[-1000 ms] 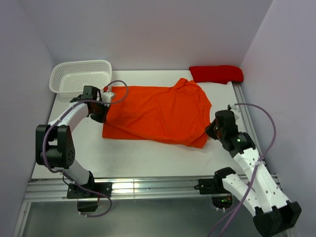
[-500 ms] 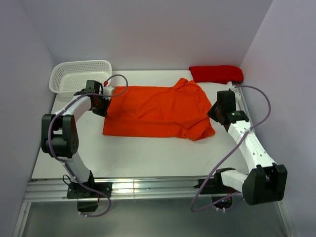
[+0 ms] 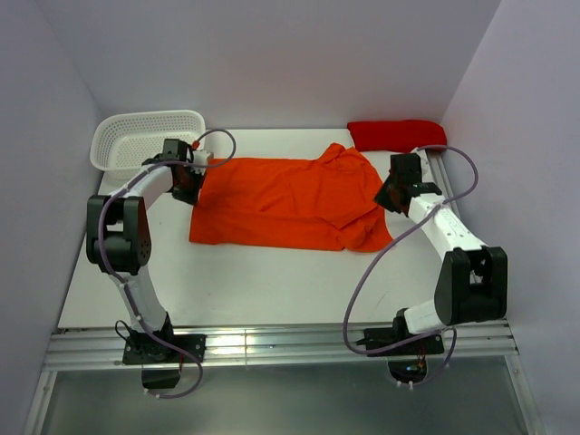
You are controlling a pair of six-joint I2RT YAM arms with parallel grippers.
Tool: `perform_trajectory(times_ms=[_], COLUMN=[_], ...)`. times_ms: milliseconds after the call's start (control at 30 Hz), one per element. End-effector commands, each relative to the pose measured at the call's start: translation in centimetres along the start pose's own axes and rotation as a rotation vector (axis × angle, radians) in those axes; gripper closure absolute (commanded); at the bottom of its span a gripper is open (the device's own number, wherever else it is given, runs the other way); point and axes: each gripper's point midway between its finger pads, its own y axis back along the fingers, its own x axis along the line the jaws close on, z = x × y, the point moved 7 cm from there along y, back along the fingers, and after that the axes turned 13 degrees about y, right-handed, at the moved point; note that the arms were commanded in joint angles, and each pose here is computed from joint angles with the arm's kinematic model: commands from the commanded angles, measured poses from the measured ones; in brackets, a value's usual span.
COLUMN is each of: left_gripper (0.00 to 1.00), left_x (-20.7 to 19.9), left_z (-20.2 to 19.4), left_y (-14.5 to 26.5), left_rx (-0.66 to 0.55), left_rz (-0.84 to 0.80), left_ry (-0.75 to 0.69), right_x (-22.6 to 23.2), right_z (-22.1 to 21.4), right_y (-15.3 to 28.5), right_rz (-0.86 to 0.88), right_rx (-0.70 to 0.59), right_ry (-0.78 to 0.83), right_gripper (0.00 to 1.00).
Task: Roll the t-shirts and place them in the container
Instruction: Fold the tshirt
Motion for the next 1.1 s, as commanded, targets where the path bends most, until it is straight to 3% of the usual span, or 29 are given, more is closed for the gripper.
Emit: perform_trajectory(times_ms=[0, 233, 300, 333, 433, 633, 700, 900, 1067], left_gripper=[1.0, 0.99, 0.86, 0.73, 0.54, 0.32, 0.29, 0.31, 0.33], left_x=[0.2, 0.4, 0.3, 0.3, 0.1, -0.2, -0.4, -0.9, -1.7], left_z=[1.2, 1.0, 1.2, 1.4, 1.8, 2.7, 2.7, 2.1, 0.8], left_y=[-0.2, -1.0, -0.9, -0.8, 0.0, 2.8, 3.9, 6.0, 7.4], left_rx=[-0.023, -0.021, -0.031, -0.04, -0.07, -0.153, -0.171, -0.176, -0.17], left_rz=[0.031, 0.034, 0.035, 0.033, 0.023, 0.023, 0.017, -0.011, -0.064], left_ry=[0.008, 0.013, 0.017, 0.014, 0.013, -0.015, -0.032, -0.052, -0.068], right_x=[0.7, 0.8, 0.8, 0.8, 1.1, 2.1, 2.4, 3.9, 5.3], right_z=[2.6, 2.3, 2.5, 2.4, 2.6, 3.6, 3.5, 5.4, 3.5], right_y=[-0.2, -1.6, -1.8, -2.2, -3.1, -5.6, -6.6, -6.6, -4.2], right_rz=[0.023, 0.005, -0.001, -0.007, -0.012, 0.003, 0.019, 0.07, 0.12], right_rx=[-0.073, -0.043, -0.04, -0.029, -0.005, 0.042, 0.07, 0.077, 0.069], right_ry=[0.007, 0.007, 0.009, 0.009, 0.016, 0.026, 0.031, 0.039, 0.068], right_gripper=[1.0, 1.0, 1.0, 1.0, 0.99, 0.77, 0.66, 0.59, 0.55])
